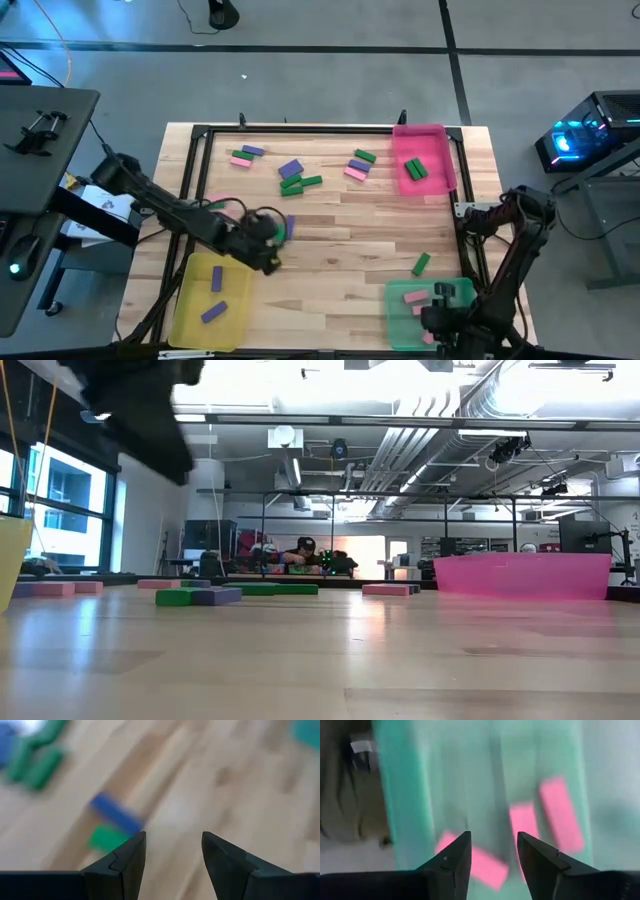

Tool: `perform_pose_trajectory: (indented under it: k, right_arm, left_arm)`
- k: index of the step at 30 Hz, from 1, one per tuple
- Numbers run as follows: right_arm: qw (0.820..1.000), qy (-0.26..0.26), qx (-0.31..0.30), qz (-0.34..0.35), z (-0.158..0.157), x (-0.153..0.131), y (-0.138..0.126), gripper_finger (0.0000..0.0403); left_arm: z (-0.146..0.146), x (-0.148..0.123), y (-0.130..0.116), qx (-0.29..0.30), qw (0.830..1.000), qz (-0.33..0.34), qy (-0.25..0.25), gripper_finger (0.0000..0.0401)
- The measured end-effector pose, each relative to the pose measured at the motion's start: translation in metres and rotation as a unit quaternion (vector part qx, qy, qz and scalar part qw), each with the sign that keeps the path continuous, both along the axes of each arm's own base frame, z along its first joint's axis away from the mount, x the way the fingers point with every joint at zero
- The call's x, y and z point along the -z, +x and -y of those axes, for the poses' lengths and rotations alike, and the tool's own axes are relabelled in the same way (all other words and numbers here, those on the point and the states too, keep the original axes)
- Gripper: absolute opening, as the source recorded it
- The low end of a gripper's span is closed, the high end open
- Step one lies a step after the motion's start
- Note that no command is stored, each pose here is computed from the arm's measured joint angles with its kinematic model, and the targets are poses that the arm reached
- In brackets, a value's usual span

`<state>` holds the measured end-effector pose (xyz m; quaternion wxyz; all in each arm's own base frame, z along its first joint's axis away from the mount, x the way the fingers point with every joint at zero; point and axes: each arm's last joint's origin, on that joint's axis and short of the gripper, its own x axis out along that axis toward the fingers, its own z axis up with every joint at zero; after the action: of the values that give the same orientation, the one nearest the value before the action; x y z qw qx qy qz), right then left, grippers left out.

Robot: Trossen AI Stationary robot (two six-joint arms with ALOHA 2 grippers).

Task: Sort blocks
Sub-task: Put the green block into the green bin

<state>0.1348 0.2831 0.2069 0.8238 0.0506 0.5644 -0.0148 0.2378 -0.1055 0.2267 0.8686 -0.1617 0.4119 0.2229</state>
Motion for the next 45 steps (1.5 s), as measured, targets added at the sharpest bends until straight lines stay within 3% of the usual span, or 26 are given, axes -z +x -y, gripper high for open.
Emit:
perform_pose_trajectory:
  k: [6,9,12,18,24,33,38,45]
  right_arm:
    - [0.985,-0.060,-0.011,0.164,-0.003,-0.022,0.007,0.0144]
    - [0.964,-0.107,-0.011,0.242,-0.003,-0.025,0.011,0.0144]
    - [0.942,-0.155,-0.007,0.298,0.001,-0.025,0.013,0.0144]
    - [0.907,-0.207,0.026,0.365,0.009,-0.025,0.022,0.0144]
    - [0.906,-0.214,0.040,0.362,0.014,-0.024,0.031,0.0144]
    - [0.906,-0.213,0.047,0.362,0.015,-0.024,0.034,0.0144]
    - [0.906,-0.211,0.048,0.363,0.015,-0.024,0.034,0.0144]
    - [0.906,-0.212,0.047,0.362,0.015,-0.024,0.034,0.0144]
  left_arm:
    - [-0.024,-0.005,-0.042,-0.141,0.985,-0.102,0.016,0.0181]
    - [-0.040,-0.005,-0.056,-0.237,0.960,-0.152,0.018,0.0177]
    - [-0.055,0.001,-0.064,-0.290,0.934,-0.210,0.005,0.0158]
    - [-0.089,0.025,-0.062,-0.312,0.915,-0.256,-0.022,0.0082]
    - [-0.121,0.040,-0.068,-0.351,0.890,-0.287,-0.046,0.0006]
    - [-0.142,0.054,-0.076,-0.374,0.873,-0.302,-0.080,0.0001]
    - [-0.144,0.068,-0.084,-0.386,0.859,-0.329,-0.074,0.0001]
    - [-0.145,0.082,-0.076,-0.370,0.863,-0.335,-0.076,0.0001]
